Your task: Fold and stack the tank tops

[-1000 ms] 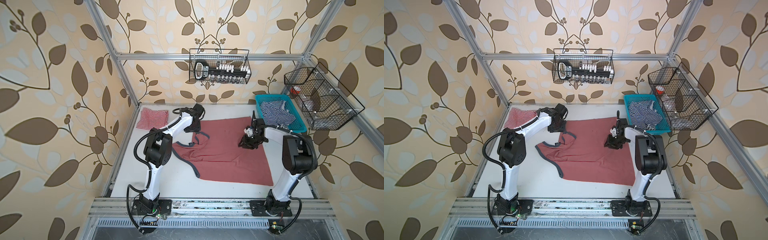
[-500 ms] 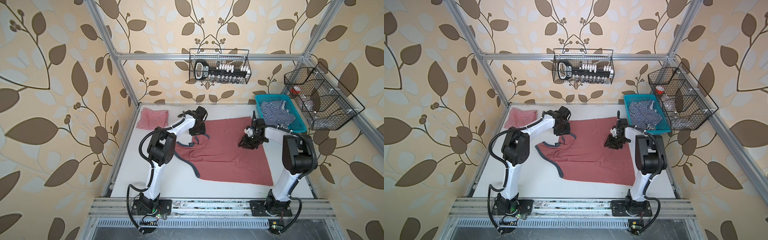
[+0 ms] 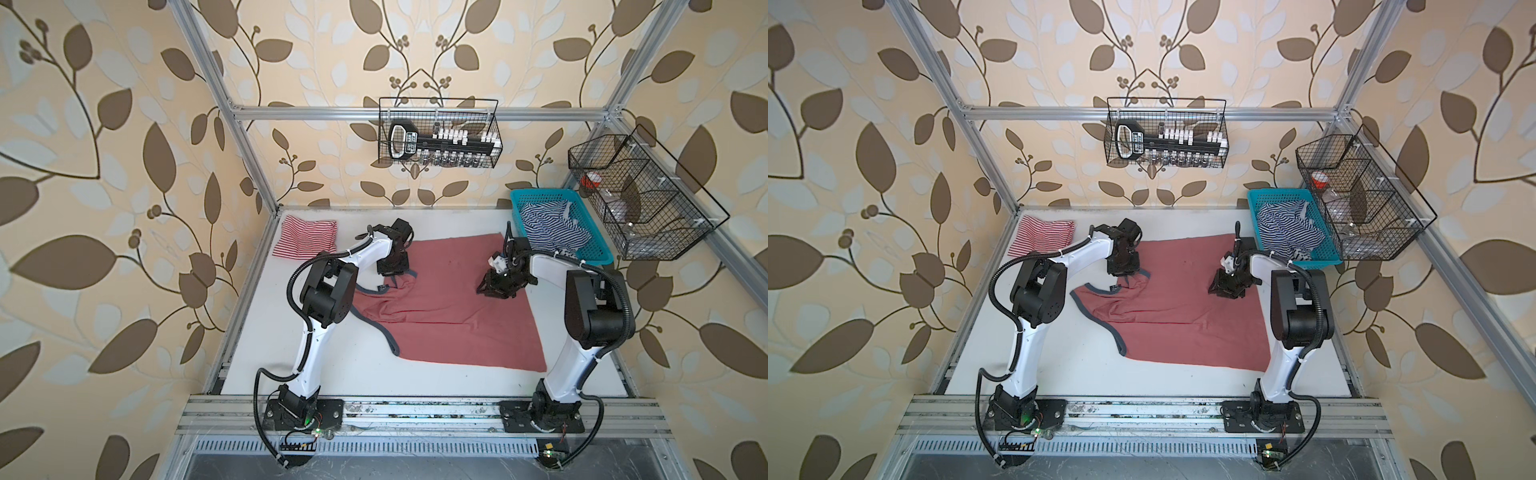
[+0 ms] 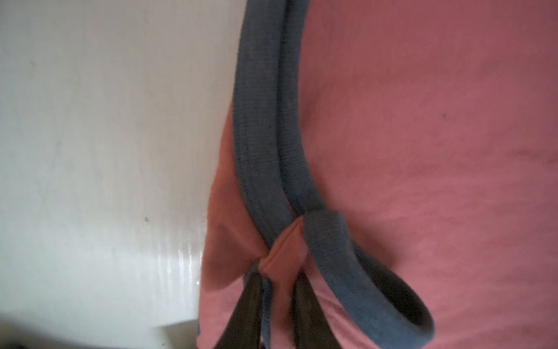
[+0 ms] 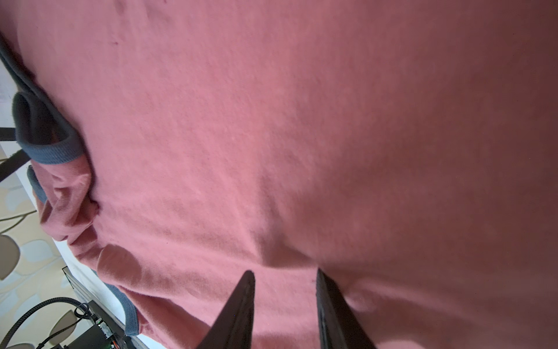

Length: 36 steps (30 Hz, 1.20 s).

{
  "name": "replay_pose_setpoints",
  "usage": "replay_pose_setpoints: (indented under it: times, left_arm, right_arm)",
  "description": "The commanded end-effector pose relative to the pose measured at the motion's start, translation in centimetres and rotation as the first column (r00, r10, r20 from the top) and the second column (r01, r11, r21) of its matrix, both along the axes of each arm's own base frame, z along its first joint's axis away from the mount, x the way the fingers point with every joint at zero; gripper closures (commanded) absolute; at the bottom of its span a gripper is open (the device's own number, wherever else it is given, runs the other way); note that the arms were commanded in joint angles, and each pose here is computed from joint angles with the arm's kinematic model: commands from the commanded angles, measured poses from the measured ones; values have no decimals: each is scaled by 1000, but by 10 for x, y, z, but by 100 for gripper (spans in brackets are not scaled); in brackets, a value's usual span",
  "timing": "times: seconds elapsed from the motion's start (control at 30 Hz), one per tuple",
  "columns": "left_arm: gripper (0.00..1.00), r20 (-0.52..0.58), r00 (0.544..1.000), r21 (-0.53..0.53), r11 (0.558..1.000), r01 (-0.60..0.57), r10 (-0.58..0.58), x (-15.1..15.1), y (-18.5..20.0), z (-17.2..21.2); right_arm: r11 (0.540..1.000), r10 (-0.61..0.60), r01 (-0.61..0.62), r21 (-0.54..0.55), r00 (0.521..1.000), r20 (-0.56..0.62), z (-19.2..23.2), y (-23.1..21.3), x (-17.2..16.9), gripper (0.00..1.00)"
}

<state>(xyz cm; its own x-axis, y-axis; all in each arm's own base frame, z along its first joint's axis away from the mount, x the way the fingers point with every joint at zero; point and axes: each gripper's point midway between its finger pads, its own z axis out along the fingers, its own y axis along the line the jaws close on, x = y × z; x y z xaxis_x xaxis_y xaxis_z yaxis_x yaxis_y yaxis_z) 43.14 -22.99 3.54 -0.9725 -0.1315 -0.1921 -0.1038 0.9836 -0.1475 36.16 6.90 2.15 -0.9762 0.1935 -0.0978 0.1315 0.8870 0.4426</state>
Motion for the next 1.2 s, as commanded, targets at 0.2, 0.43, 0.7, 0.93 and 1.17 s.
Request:
replay_pose_setpoints:
  times: [0.2, 0.43, 0.7, 0.93, 1.17]
  left_arm:
    - [88, 44, 995, 107, 990, -93, 89, 9, 65, 30]
    - [100, 61, 988, 175, 973, -151, 142, 7, 108, 43]
    - [100, 65, 970, 286, 927, -244, 235, 12, 168, 42]
    - [100, 46, 952, 372, 879, -299, 304, 23, 218, 34]
    - [100, 16, 947, 451, 844, -292, 320, 33, 245, 24]
  right_arm:
    - [998, -22, 16, -59, 995, -95, -33, -17, -20, 74]
    - [996, -45, 36, -79, 992, -119, -39, -24, -25, 88]
    - [996, -63, 54, -75, 991, -118, -37, -25, -28, 96]
    - [995, -76, 68, -79, 991, -114, -32, -28, -31, 97]
    - [992, -97, 87, -90, 989, -115, -29, -32, -36, 97]
